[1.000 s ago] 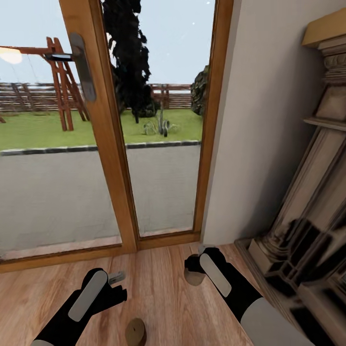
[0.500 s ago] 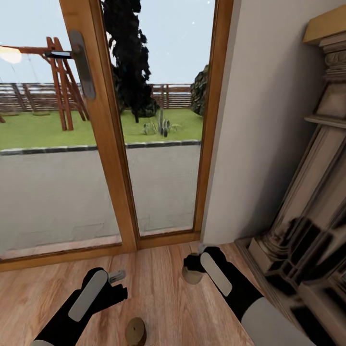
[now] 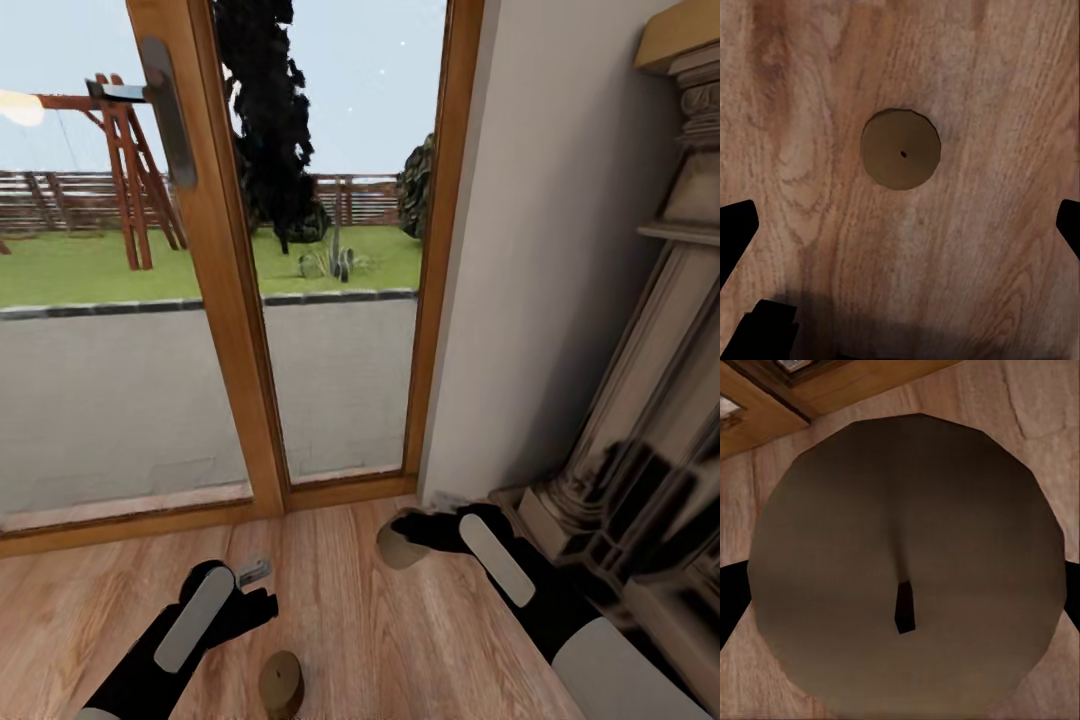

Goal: Place each of the two pumpkins and all three candles from the living room inside a cabinet in the living room (use any cabinet), then make sure every cabinet is closed, and position the cauldron so it is next to a table in the living room.

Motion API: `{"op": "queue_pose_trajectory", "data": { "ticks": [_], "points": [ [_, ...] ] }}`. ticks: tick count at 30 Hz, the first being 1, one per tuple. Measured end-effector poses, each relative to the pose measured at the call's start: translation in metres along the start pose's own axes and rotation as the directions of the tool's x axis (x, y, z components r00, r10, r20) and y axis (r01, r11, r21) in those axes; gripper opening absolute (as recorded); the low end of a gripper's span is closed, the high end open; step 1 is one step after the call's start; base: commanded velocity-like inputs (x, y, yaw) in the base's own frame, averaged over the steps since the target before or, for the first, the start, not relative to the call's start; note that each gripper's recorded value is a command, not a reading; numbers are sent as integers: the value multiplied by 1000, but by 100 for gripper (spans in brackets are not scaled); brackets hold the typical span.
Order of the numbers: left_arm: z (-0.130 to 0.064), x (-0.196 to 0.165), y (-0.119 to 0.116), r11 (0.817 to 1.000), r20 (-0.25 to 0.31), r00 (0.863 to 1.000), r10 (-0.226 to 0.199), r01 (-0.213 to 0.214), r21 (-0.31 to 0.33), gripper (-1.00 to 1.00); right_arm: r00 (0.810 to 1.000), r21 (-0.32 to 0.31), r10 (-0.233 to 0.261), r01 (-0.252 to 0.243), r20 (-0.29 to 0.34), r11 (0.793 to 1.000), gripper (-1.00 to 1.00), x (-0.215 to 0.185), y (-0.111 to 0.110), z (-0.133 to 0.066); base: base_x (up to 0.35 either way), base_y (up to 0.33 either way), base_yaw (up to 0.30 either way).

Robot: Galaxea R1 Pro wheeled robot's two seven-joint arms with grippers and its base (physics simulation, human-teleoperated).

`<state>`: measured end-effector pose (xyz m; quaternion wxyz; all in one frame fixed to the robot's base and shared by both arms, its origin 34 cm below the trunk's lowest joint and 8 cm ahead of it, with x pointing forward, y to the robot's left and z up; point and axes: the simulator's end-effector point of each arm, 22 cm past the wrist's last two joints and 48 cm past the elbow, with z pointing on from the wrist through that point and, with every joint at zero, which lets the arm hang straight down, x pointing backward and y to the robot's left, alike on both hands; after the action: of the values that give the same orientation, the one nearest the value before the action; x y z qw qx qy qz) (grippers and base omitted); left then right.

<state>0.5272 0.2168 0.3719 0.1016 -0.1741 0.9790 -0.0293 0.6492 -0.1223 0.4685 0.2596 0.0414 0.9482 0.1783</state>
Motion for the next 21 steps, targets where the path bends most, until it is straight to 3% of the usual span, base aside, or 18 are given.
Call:
{"op": "queue_pose_trajectory", "data": {
  "ticks": [4,14,21],
  "points": [
    [19,-5,8,1000,58,998,13,-12,-19,100,1000,-90,-5,6,11,996,-100,2,14,1,0,0,0],
    [42,-2,5,1000,85,996,19,-21,18,100,996,-283,-32,53,78,958,-100,2,68,-18,0,0,0],
    [55,6,8,1000,63,998,19,-20,10,100,998,-315,-16,33,56,948,-100,10,73,-11,0,0,0]
  ]
}}
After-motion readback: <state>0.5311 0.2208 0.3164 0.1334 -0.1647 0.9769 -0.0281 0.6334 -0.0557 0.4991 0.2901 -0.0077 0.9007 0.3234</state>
